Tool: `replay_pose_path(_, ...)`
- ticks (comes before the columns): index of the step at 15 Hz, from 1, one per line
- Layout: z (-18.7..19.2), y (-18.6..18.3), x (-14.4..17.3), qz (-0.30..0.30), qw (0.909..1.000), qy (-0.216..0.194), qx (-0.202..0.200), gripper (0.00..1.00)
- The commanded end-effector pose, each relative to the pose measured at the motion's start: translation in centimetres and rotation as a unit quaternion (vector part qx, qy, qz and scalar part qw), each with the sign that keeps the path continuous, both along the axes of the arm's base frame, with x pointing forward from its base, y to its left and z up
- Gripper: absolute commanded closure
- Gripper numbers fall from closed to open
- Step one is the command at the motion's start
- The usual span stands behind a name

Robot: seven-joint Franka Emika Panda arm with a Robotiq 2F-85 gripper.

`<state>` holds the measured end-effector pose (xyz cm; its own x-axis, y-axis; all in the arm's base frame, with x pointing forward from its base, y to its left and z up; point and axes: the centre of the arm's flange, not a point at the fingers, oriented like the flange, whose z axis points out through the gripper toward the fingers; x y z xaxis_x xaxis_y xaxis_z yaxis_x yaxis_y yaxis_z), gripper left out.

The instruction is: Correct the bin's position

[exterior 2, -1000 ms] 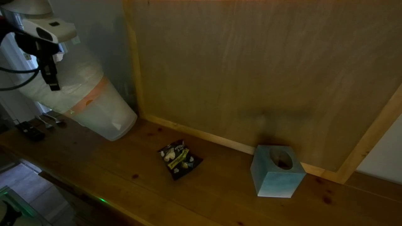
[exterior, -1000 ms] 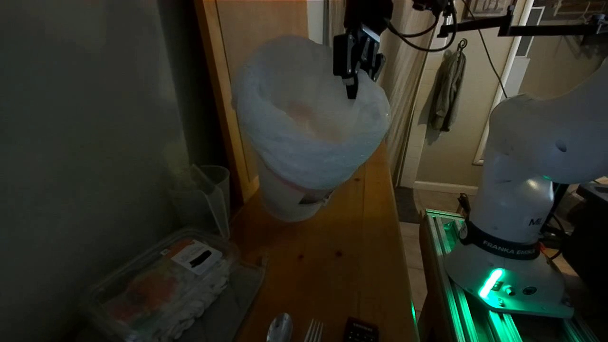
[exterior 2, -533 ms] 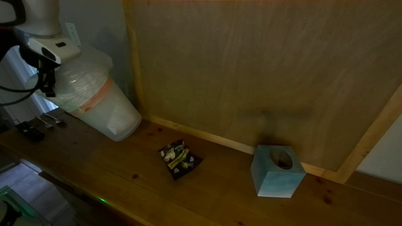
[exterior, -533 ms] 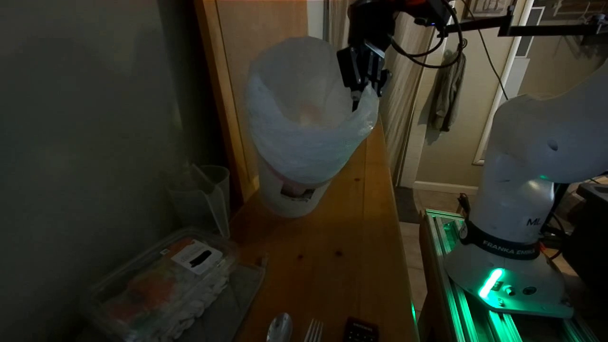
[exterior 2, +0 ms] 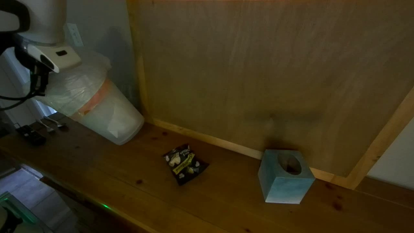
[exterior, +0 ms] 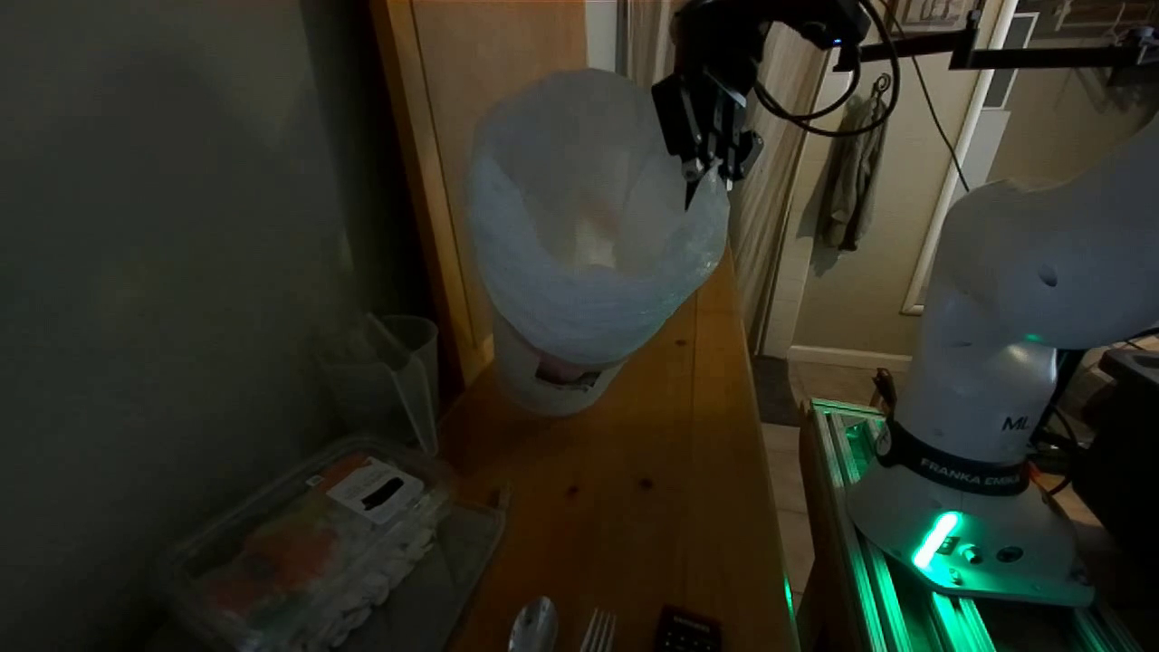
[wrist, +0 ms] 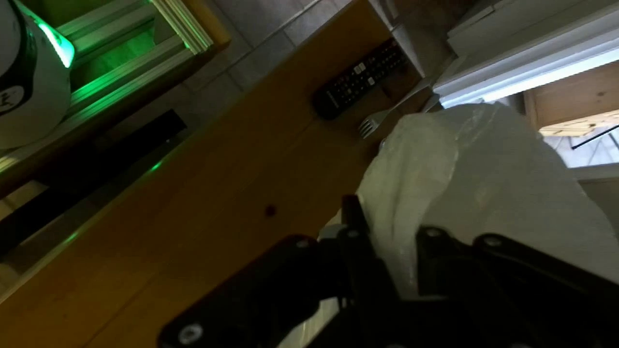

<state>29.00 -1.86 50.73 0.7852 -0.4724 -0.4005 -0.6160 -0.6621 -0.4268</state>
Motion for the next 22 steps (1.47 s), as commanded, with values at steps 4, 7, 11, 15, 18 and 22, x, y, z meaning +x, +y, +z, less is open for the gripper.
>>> replay_pose_path(4,-0.2,-1.3,-0.1,-0.017,0.9985,0.037,0.035,0.95)
replay_pose_path(7,-2.7,-1.8,0.8,-0.022,0.9975,0.065,0.019,0.95)
replay_pose_path(11,-5.2,-0.9,2.1,-0.005,0.9947,0.102,0.011,0.95)
replay_pose_path(15,-7.1,-0.3,2.8,0.008,0.9906,0.136,0.009,0.95)
replay_pose_path(18,-7.7,-0.2,2.8,0.012,0.9885,0.150,0.005,0.74)
replay_pose_path(22,-6.2,1.1,2.7,0.046,0.9910,0.123,-0.027,0.36)
